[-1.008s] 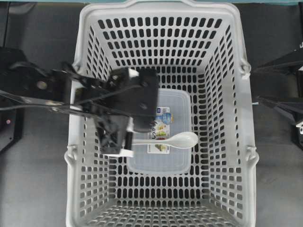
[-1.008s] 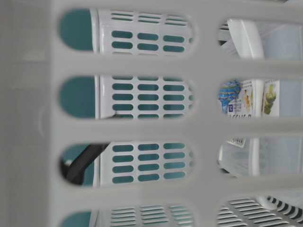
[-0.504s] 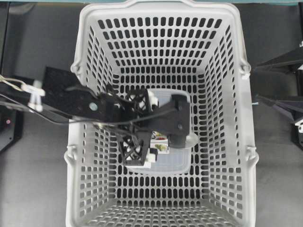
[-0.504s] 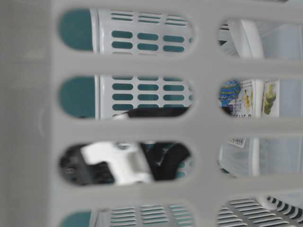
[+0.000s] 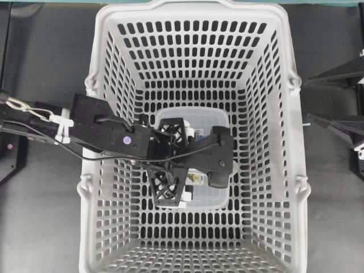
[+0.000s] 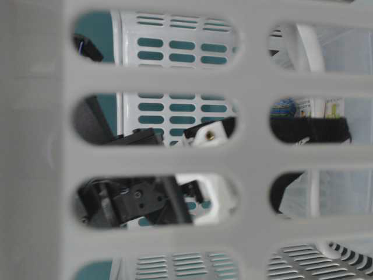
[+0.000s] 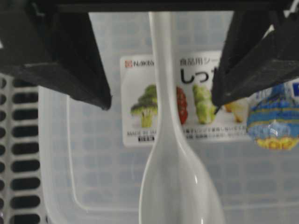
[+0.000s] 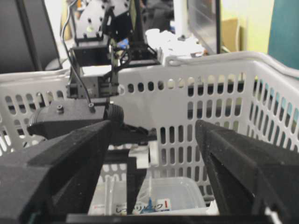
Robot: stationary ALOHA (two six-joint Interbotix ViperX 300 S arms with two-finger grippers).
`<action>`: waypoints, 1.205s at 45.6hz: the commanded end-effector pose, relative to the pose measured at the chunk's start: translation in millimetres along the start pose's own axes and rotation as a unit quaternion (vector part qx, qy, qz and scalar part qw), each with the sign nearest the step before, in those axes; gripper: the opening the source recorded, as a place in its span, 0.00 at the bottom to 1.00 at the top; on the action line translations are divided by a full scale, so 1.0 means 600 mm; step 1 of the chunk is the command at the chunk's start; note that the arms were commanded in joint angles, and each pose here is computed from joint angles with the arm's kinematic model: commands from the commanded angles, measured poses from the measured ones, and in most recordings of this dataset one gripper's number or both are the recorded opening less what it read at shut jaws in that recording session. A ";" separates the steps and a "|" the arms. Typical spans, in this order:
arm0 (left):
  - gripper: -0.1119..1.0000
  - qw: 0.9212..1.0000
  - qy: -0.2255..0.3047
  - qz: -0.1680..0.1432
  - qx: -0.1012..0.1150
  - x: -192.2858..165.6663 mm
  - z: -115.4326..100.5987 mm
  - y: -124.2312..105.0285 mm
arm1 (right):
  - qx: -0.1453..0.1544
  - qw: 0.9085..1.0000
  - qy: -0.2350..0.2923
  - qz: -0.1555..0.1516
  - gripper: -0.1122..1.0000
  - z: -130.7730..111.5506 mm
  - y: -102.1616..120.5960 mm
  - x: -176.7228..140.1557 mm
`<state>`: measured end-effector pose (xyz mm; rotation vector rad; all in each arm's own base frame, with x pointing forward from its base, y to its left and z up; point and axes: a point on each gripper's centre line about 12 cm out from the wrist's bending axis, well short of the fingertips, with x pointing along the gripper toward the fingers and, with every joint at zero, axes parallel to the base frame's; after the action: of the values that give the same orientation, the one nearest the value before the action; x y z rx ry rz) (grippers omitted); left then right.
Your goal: Pick up the chinese spoon from the shopping basket with the left arm.
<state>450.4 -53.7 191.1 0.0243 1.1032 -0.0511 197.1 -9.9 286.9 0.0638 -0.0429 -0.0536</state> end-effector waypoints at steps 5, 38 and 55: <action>0.66 1.000 -0.011 0.000 0.003 -0.004 0.006 0.000 | 0.002 1.000 -0.003 -0.002 0.73 0.004 -0.001 0.002; 0.21 0.995 -0.097 0.001 -0.008 -0.250 0.089 0.010 | 0.002 1.000 0.004 -0.003 0.73 -0.007 -0.002 0.000; 0.21 0.994 -0.106 0.001 -0.014 -0.359 0.131 0.010 | 0.001 1.000 0.004 -0.002 0.73 -0.008 -0.002 0.000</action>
<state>429.6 -44.5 393.2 -0.0031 0.9333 -0.0331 196.0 -9.8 280.0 0.0625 -0.0260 -0.0538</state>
